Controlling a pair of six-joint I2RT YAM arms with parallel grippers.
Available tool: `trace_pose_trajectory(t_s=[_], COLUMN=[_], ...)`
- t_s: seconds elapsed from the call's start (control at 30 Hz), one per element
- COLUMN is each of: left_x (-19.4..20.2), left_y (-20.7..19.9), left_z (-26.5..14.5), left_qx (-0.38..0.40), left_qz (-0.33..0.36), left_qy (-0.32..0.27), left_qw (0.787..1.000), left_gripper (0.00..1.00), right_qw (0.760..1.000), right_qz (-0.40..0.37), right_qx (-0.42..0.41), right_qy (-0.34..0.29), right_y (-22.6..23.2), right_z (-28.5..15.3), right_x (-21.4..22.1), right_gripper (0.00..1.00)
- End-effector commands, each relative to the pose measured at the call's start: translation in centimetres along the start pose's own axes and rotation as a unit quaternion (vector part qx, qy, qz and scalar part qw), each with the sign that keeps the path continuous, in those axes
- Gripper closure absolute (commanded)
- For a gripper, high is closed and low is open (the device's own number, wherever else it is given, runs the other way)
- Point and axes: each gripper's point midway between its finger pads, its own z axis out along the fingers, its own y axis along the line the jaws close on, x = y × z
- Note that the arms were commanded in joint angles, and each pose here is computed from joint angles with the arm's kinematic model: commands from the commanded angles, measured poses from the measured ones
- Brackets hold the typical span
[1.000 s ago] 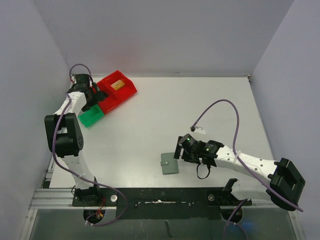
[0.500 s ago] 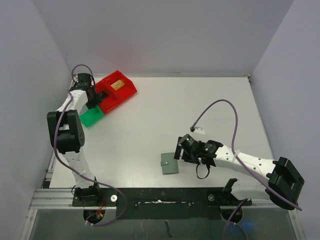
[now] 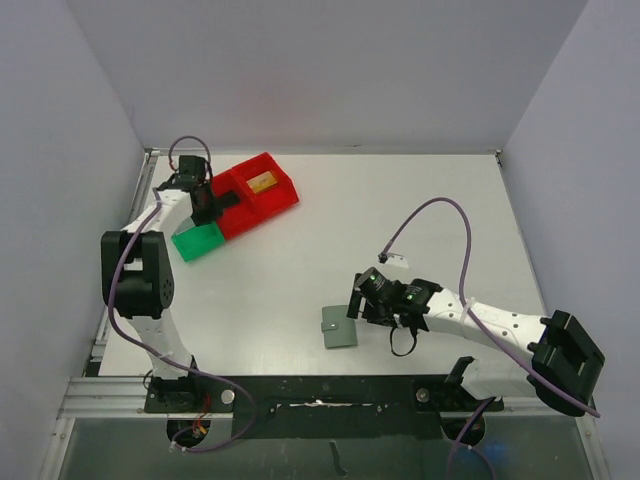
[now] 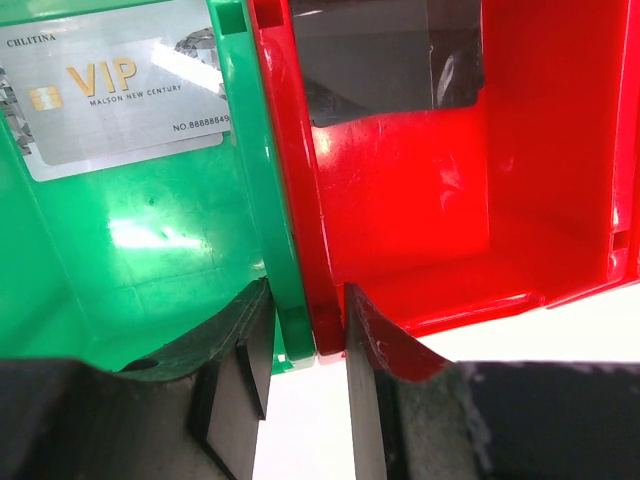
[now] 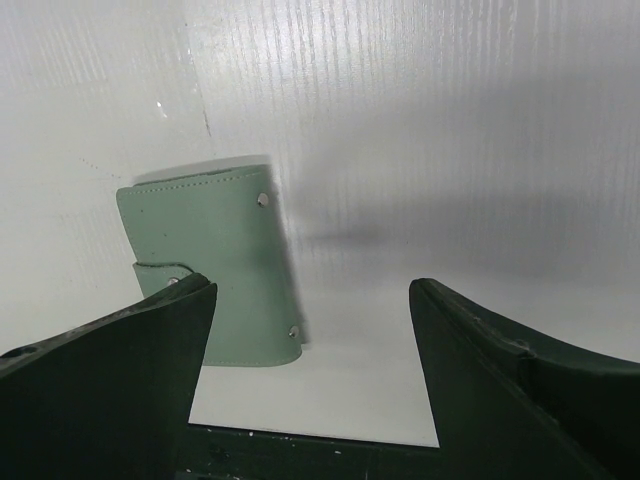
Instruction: Take the credit cards out of the card holder
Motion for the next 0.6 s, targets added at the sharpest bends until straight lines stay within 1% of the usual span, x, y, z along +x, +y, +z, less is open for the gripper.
trace_pose_trajectory(t_s=[0.0, 0.17, 0.4, 0.57], left_x=[1.4, 4.6, 8.9, 11.6], left_y=[-4.6, -8.0, -11.9, -14.0], left_z=[-2.9, -4.2, -6.3, -7.9], left_qx=[0.064, 0.093, 0.135, 0.162], left_qz=[0.023, 0.052, 0.070, 0.075], left_qy=[-0.009, 0.003, 0.019, 0.026], left_qw=[0.998, 0.994, 0.988, 0.984], left_gripper=[0.76, 0.76, 0.76, 0.76], right_qw=[0.999, 0.999, 0.998, 0.997], right_qz=[0.007, 0.008, 0.022, 0.033], right_qx=[-0.009, -0.006, -0.004, 0.001], right_qy=[-0.035, -0.040, -0.060, -0.069], right_y=[1.1, 0.9, 0.3, -0.4], right_z=[-0.6, -0.9, -1.7, -2.1], right_x=[-2.2, -2.4, -3.2, -3.4], right_gripper=[0.20, 0.20, 0.20, 0.19])
